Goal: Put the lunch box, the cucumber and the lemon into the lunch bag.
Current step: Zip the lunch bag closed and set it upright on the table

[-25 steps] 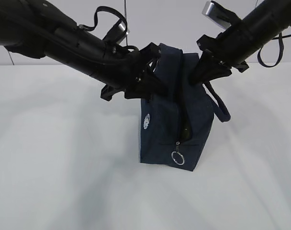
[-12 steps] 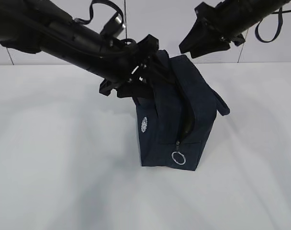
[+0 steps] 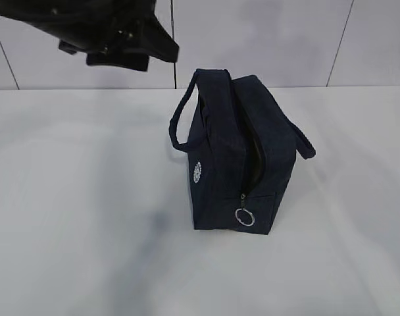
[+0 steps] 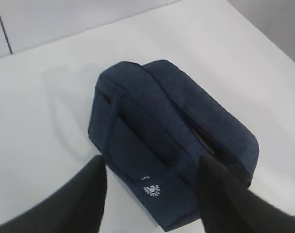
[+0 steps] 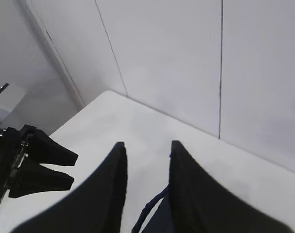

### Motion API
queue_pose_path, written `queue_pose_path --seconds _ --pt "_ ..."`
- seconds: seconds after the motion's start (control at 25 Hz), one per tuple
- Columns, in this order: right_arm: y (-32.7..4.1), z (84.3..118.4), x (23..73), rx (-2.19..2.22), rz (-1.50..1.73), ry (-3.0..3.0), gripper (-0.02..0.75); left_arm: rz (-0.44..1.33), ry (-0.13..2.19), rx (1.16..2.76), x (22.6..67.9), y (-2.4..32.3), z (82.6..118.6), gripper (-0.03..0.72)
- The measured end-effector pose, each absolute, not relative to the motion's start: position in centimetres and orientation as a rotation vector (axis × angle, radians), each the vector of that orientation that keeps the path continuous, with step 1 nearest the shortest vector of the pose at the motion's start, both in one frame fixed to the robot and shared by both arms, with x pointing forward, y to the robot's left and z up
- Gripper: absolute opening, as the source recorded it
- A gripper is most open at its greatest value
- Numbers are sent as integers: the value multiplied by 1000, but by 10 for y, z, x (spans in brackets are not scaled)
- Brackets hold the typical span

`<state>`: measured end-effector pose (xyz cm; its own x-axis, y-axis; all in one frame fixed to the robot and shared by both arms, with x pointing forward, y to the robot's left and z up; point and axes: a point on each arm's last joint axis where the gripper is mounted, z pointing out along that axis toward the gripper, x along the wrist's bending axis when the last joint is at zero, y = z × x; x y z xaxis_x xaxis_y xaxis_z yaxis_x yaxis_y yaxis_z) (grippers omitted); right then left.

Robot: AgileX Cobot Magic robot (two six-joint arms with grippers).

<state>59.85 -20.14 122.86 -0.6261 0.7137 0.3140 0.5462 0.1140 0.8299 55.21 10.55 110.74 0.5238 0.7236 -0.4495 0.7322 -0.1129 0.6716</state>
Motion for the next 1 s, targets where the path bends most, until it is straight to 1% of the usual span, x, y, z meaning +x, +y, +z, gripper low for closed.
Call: queue_pose_path --seconds 0.16,0.28,0.44,0.52,0.6,0.76,0.88,1.0 --pt "-209 1285 544 1079 1577 2074 233 178 1103 1883 536 121 1137 426" --pt "-218 1318 499 964 1552 1984 231 274 1050 1892 526 130 1154 425" --pt "-229 1348 436 850 1509 1881 231 349 1005 1893 514 139 1170 425" --pt "-233 1353 407 821 1499 1847 231 362 993 1892 509 141 1174 425" --pt "-238 1350 379 809 1485 1822 230 368 981 1891 504 144 1179 423" --pt "-245 1315 346 862 1477 1790 230 393 915 1903 488 142 1191 412" --pt "-250 1278 324 899 1470 1759 230 404 828 1924 469 133 1198 407" --pt "-253 1239 309 936 1458 1751 230 388 755 1941 448 125 1196 405"
